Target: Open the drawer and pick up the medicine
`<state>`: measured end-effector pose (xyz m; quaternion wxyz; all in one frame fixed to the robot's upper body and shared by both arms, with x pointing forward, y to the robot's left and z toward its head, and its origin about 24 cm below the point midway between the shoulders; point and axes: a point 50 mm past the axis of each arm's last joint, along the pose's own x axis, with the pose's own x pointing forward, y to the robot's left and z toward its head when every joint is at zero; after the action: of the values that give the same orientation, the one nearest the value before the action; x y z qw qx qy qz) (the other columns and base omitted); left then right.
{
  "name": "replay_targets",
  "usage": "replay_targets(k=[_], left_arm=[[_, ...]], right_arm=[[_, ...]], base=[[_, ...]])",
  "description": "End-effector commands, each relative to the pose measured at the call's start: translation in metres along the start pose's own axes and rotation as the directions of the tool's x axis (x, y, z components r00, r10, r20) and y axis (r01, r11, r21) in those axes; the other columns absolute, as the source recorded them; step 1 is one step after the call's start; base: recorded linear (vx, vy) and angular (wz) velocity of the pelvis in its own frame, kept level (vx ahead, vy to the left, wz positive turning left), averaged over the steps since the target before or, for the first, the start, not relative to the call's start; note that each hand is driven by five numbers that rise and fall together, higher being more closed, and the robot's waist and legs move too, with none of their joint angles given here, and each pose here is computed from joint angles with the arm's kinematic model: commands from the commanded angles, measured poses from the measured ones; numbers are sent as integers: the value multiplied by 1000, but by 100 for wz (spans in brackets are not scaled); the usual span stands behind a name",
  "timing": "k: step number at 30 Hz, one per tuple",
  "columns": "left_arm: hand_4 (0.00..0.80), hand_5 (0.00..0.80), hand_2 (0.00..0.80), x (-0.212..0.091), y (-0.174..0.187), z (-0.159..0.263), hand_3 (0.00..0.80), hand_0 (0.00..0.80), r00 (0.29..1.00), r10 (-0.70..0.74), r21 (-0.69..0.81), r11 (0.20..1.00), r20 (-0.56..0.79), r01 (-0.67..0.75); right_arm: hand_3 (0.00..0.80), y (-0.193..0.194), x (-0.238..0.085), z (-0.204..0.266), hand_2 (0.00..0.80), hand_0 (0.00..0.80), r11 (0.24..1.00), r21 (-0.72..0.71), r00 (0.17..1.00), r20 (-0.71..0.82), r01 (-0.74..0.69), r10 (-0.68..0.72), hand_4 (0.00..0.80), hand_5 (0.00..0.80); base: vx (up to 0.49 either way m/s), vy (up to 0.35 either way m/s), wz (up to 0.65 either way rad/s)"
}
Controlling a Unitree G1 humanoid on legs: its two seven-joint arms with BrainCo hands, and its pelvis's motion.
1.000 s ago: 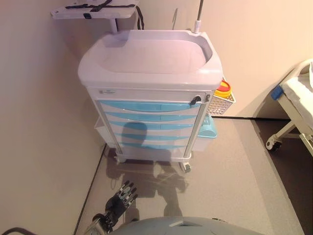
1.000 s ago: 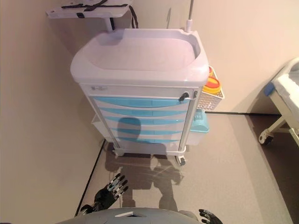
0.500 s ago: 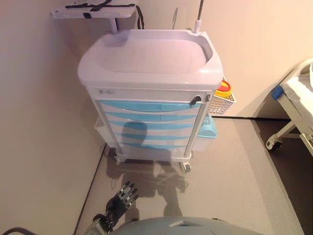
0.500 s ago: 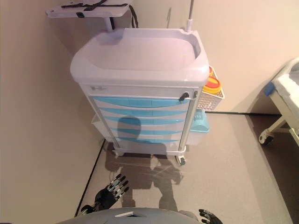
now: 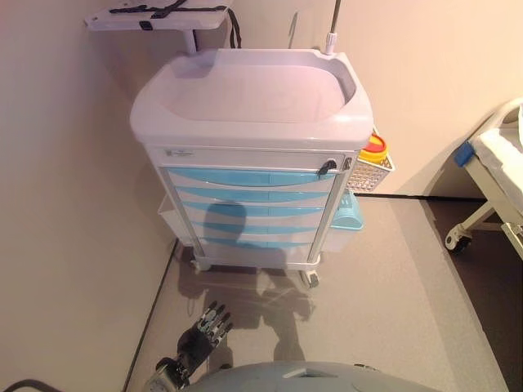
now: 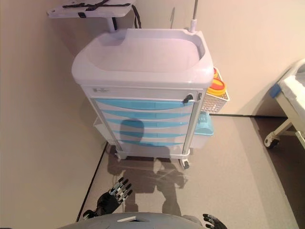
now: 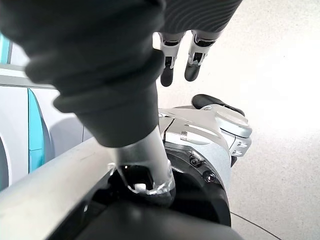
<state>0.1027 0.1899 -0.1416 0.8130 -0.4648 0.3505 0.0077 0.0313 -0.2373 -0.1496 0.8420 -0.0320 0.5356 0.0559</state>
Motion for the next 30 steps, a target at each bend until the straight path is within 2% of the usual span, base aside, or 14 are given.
replay_targets(k=[1, 6, 12, 22, 30], left_arm=[[0, 0, 0, 19, -29, 25, 0, 0, 982, -173, -29, 984, 74, 175], [0, 0, 0, 39, -60, 47, 0, 0, 939, -312, -42, 946, 142, 321], [0, 0, 0, 57, -109, 74, 0, 0, 827, -505, -33, 849, 248, 528], [0, 0, 0, 69, -166, 99, 0, 0, 687, -634, -115, 700, 354, 705], [0, 0, 0, 75, -223, 132, 0, 0, 554, -699, -70, 591, 452, 803]], right_arm=[[0, 34, 19, 142, 0, 0, 988, -22, 853, 502, -153, 143, 0, 0], [0, 32, 16, 161, 0, 0, 988, -40, 820, 554, -146, 143, 0, 0], [0, 32, 5, 190, 0, 0, 987, -74, 752, 640, -142, 156, 0, 0], [0, 31, -3, 196, 0, 0, 978, -139, 738, 641, -159, 211, 0, 0], [0, 39, -6, 205, 0, 0, 956, -200, 729, 618, -217, 295, 0, 0]], base=[[21, 78, 1], [-86, 92, 2], [-127, 92, -8], [-17, 59, -10], [9, 9, -9]])
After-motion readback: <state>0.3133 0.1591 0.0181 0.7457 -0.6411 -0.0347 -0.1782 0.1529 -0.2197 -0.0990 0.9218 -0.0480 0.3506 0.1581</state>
